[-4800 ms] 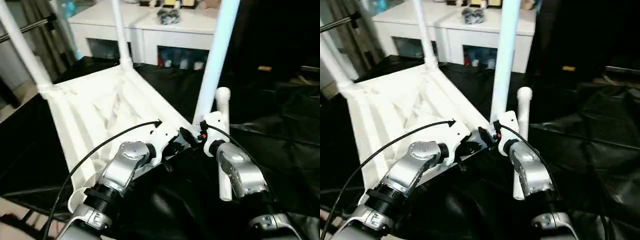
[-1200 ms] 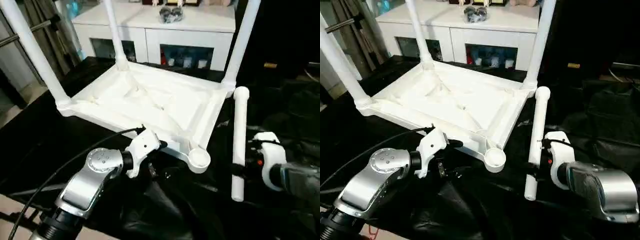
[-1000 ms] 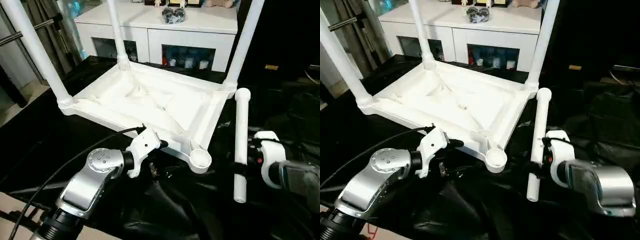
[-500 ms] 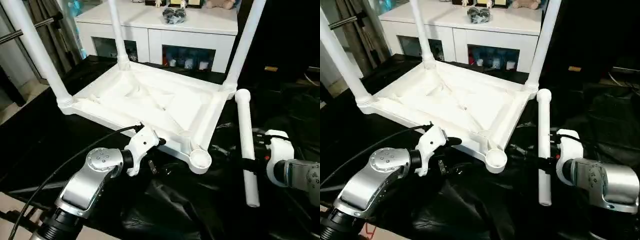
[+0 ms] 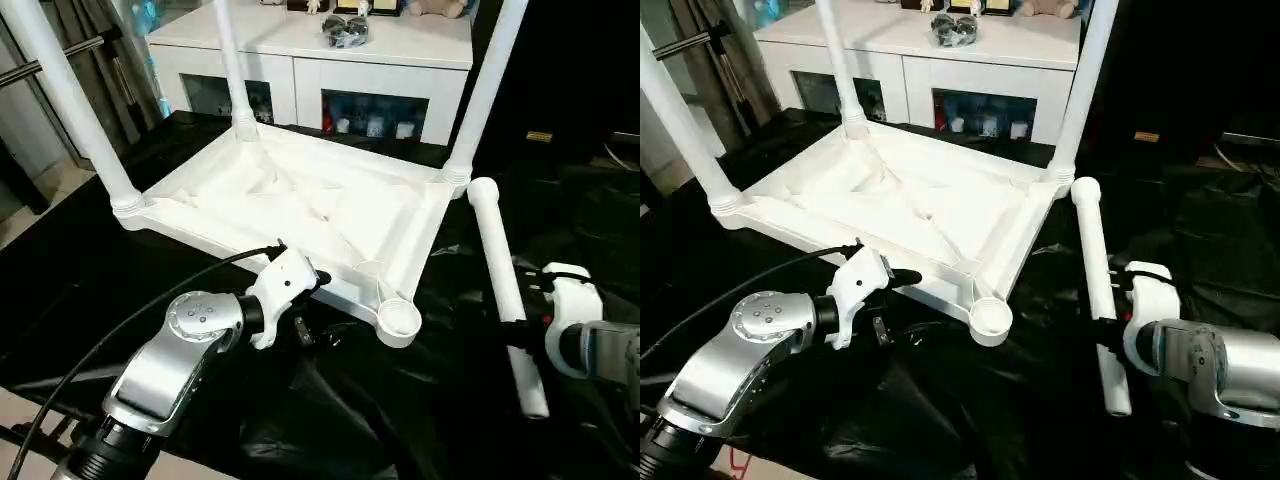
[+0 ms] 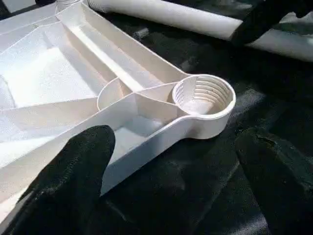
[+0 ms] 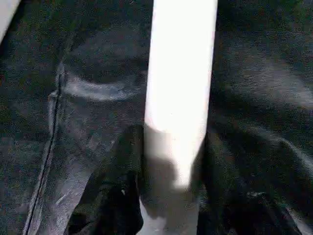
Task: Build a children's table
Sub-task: Pick table leg
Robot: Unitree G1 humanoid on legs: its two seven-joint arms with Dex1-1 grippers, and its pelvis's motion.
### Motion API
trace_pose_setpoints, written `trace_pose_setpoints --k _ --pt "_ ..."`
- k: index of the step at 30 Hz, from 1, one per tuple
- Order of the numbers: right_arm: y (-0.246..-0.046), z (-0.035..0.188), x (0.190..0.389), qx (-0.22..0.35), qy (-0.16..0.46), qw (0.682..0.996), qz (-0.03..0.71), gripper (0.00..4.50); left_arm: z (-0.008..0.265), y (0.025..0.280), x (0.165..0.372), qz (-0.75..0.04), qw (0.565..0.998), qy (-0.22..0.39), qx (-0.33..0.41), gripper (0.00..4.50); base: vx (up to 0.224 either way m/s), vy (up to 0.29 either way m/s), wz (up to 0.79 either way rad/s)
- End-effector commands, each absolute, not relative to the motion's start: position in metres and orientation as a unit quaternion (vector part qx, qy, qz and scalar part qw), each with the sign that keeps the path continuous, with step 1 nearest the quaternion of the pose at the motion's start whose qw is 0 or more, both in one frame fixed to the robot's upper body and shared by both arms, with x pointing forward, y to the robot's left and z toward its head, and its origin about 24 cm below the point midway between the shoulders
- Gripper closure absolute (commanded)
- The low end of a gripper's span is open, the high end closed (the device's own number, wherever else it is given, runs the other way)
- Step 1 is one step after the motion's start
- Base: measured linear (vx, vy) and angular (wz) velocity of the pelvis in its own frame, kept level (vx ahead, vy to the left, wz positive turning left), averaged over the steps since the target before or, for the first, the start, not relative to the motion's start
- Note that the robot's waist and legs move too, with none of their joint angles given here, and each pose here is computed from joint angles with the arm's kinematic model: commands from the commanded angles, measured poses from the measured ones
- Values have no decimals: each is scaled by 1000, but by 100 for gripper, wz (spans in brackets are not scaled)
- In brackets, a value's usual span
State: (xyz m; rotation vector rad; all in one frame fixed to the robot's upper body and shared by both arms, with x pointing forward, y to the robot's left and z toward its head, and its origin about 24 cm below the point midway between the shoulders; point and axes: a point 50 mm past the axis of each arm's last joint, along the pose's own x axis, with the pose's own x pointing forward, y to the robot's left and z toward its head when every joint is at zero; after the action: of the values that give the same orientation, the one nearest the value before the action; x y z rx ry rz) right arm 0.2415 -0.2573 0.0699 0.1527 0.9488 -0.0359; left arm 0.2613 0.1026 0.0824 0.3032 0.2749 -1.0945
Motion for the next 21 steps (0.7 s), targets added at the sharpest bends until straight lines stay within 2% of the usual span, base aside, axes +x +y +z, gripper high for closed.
trace_pose_setpoints --k 1,6,8,9,12,13,14,15,17,21 --pt "-264 77 241 77 438 895 -41 303 86 106 262 -510 838 128 144 0 0 0 0" --pt "-273 87 244 86 403 907 -82 307 88 108 262 -507 840 126 147 0 0 0 0" --pt "-279 98 251 104 346 926 -111 308 89 108 263 -507 840 124 145 0 0 0 0" --pt "-280 100 252 108 338 928 -115 308 90 108 263 -508 840 123 144 0 0 0 0" --pt "-281 114 261 142 253 950 -117 309 92 104 266 -505 845 112 135 0 0 0 0" --pt "-280 119 263 160 217 957 -105 309 94 102 268 -499 851 107 127 0 0 0 0" --pt "-280 119 263 160 217 957 -105 309 94 102 268 -499 851 107 127 0 0 0 0" --pt "-273 128 266 185 149 969 -72 309 98 98 276 -481 865 98 106 0 0 0 0" --pt "-266 132 267 196 113 973 -37 309 101 95 283 -460 879 94 80 0 0 0 0" --pt "-242 148 263 253 -9 965 66 309 116 82 298 -432 895 89 -62 0 0 0 0"
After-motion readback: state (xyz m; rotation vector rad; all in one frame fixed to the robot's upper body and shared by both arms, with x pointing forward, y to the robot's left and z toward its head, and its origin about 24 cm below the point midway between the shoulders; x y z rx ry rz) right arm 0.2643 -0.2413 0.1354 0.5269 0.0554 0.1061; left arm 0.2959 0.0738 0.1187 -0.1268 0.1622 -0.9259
